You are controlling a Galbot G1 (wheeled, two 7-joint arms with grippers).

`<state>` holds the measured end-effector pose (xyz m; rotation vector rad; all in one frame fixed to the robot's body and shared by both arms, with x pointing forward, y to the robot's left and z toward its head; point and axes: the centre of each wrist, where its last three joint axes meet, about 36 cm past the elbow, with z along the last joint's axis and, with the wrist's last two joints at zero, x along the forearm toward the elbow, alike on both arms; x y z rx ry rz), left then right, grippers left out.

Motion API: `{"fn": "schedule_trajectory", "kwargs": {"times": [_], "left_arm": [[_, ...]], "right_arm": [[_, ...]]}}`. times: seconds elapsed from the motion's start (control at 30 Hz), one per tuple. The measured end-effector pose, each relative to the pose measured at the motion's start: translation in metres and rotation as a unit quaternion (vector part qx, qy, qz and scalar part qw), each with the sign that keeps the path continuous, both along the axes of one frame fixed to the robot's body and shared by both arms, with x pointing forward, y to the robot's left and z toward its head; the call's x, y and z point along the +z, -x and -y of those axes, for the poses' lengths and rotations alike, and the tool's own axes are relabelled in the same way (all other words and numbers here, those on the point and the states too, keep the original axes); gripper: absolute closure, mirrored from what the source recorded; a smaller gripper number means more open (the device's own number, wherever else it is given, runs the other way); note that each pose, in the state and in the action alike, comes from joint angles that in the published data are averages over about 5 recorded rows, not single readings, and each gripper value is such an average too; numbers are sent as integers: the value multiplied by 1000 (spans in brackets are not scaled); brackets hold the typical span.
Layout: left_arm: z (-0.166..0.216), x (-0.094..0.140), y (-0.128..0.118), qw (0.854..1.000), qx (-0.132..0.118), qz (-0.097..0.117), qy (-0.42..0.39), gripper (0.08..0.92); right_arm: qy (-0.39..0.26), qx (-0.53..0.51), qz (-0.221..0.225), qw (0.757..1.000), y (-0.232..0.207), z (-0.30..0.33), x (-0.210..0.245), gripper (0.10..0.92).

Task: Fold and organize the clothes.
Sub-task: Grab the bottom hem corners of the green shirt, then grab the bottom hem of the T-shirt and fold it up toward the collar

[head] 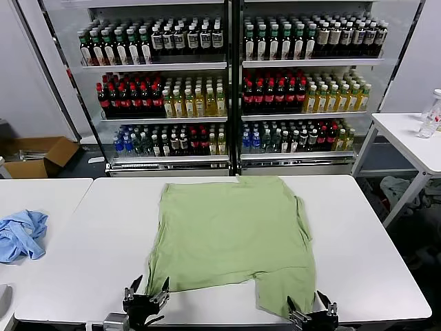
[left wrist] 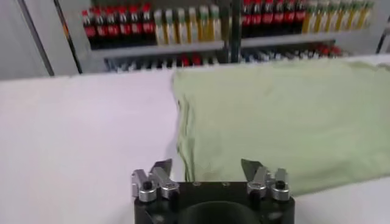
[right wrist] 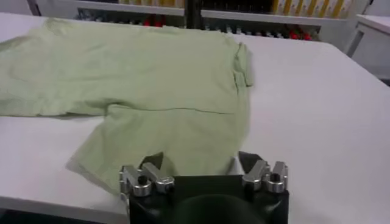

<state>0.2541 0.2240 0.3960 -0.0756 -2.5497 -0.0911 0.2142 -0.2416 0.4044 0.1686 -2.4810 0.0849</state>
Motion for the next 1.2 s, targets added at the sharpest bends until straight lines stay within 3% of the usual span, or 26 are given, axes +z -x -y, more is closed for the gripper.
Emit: {"fn": "schedule_trajectory", "kwargs": {"times": [0.3, 0.47, 0.63, 0.87, 1.2], "left_arm": [[-7, -8, 0, 1000, -4, -25, -6, 657], [-13, -1, -5, 1000, -6, -20, 10, 804], [-20, 18, -15, 999, -11, 18, 41, 909], [-28, 38, -36, 993, -30, 75, 82, 916], [-36, 30, -95, 989, -43, 112, 87, 916]], "right_arm": [[-12, 1, 12, 1000, -6, 2, 7, 740], [-20, -3, 44, 999, -21, 8, 20, 879], [-28, -4, 79, 996, -45, 16, 33, 917], [-26, 3, 127, 992, -94, 26, 44, 917], [4, 21, 144, 989, -174, 26, 33, 887]]}}
